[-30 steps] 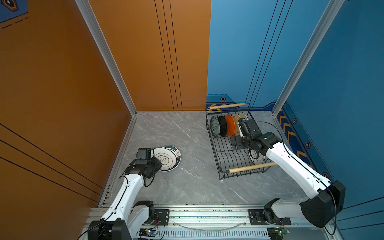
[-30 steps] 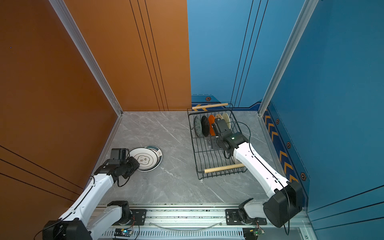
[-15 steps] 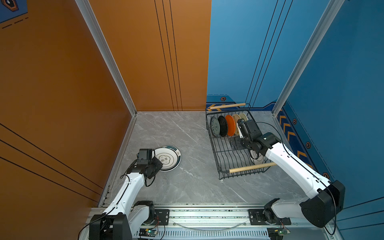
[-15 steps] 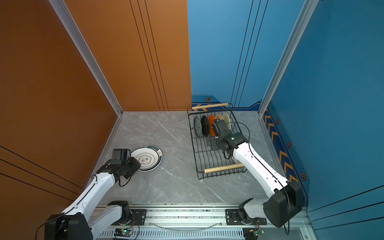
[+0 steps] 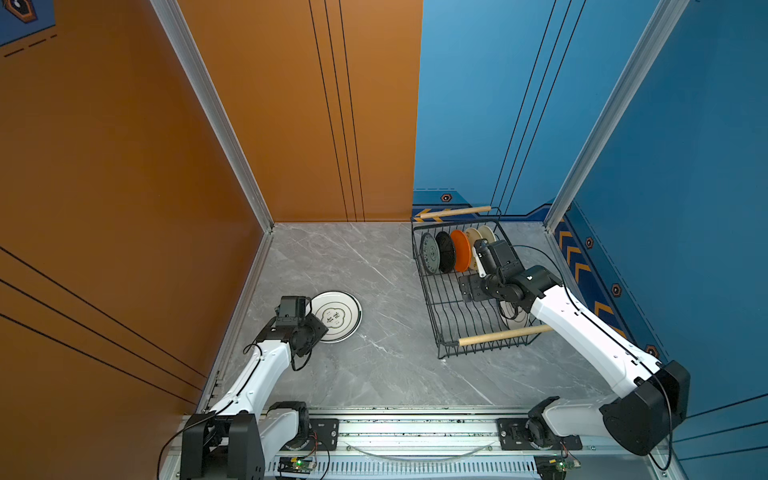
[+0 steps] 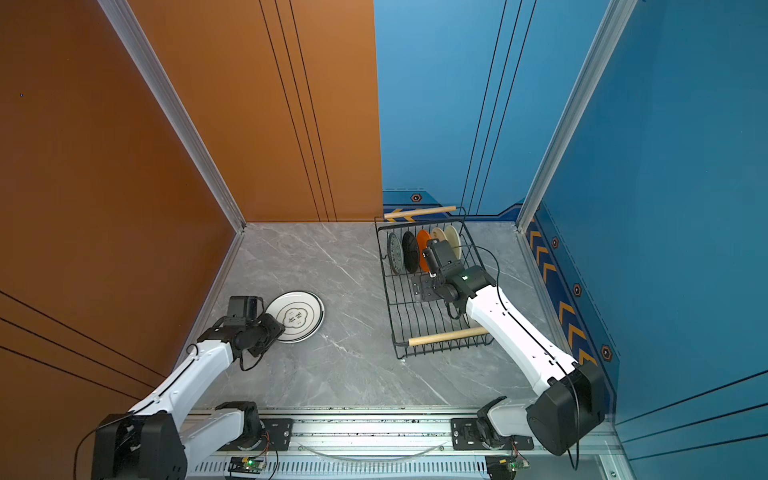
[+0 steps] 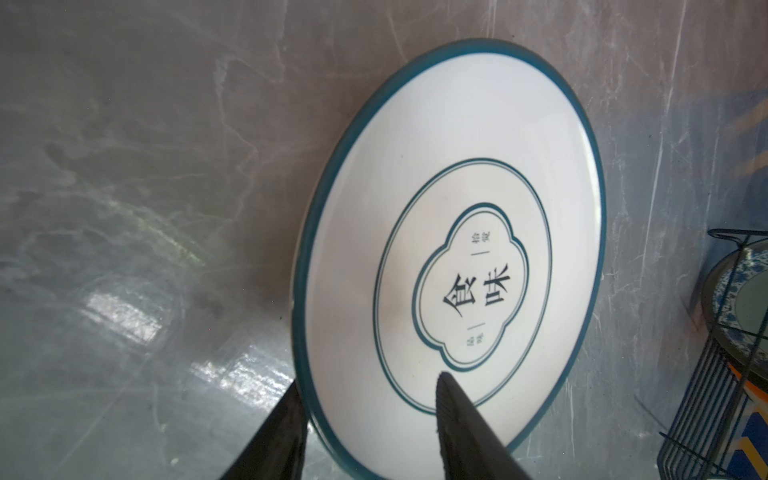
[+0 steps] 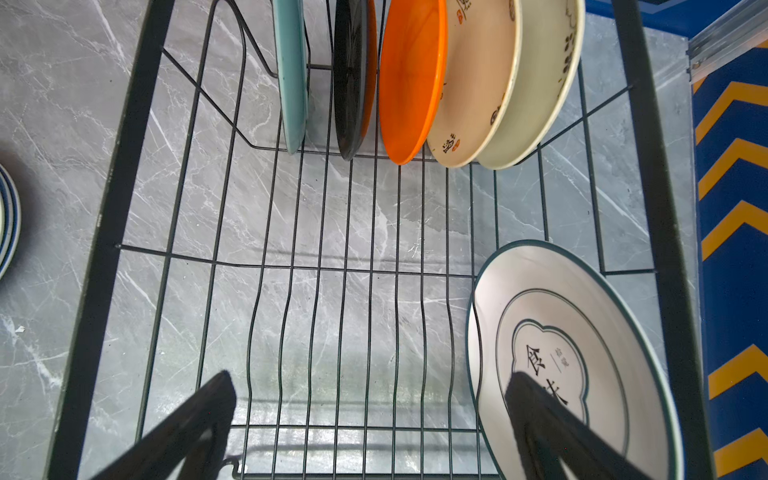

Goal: Unload the plates from the dish rack

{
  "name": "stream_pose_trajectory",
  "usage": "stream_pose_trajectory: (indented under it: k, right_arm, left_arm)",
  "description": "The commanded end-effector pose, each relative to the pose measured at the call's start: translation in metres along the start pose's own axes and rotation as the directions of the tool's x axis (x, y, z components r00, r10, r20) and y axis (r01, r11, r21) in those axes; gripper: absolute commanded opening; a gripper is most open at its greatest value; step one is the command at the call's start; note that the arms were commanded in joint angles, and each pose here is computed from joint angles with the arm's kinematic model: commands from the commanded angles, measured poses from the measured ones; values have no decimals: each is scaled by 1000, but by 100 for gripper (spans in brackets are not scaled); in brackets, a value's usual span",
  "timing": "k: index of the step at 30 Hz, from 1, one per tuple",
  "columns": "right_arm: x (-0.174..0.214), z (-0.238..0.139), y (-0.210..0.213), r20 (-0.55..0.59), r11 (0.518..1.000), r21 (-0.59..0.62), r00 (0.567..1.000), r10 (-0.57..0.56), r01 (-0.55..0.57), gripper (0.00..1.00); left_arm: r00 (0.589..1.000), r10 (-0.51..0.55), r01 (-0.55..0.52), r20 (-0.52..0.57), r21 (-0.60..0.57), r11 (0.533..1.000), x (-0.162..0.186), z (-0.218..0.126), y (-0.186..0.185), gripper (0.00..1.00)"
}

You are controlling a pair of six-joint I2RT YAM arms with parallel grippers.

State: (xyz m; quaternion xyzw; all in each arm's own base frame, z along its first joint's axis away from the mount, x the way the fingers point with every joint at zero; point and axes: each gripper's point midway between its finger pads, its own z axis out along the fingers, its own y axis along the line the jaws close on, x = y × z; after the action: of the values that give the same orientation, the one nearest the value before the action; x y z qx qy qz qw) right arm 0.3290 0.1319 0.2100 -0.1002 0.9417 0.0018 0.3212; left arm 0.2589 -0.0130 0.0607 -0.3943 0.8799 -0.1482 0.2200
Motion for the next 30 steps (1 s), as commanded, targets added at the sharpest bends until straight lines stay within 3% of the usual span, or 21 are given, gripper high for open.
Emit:
stream_pose_trajectory:
  k: [1,9,14,19,30]
  right_arm:
    - [3,0,0,-8,1000,-4,1000,-15,15,100]
    - [9,3,-1,-32,1000,-9,999,-19,18,100]
    - [16,6,-12,-73,1000,-1,997,5,-6,100]
    - [15,0,-35,-78,998,45,996,50,-46,100]
    - [23,-14,-84,-60,982,136,988,141,-132,100]
  left_arm:
    - [1000,24,-24,20,6,1000,-5,0,-6,54]
    - [998,66,-66,16,38,997,-6,0,-17,74]
    - [995,90,-92,53,36,995,-12,-16,-18,90]
    - [989,122,-127,89,54,990,-19,-36,-23,99]
    - [978,182,-194,100,128,973,-21,-51,-52,98]
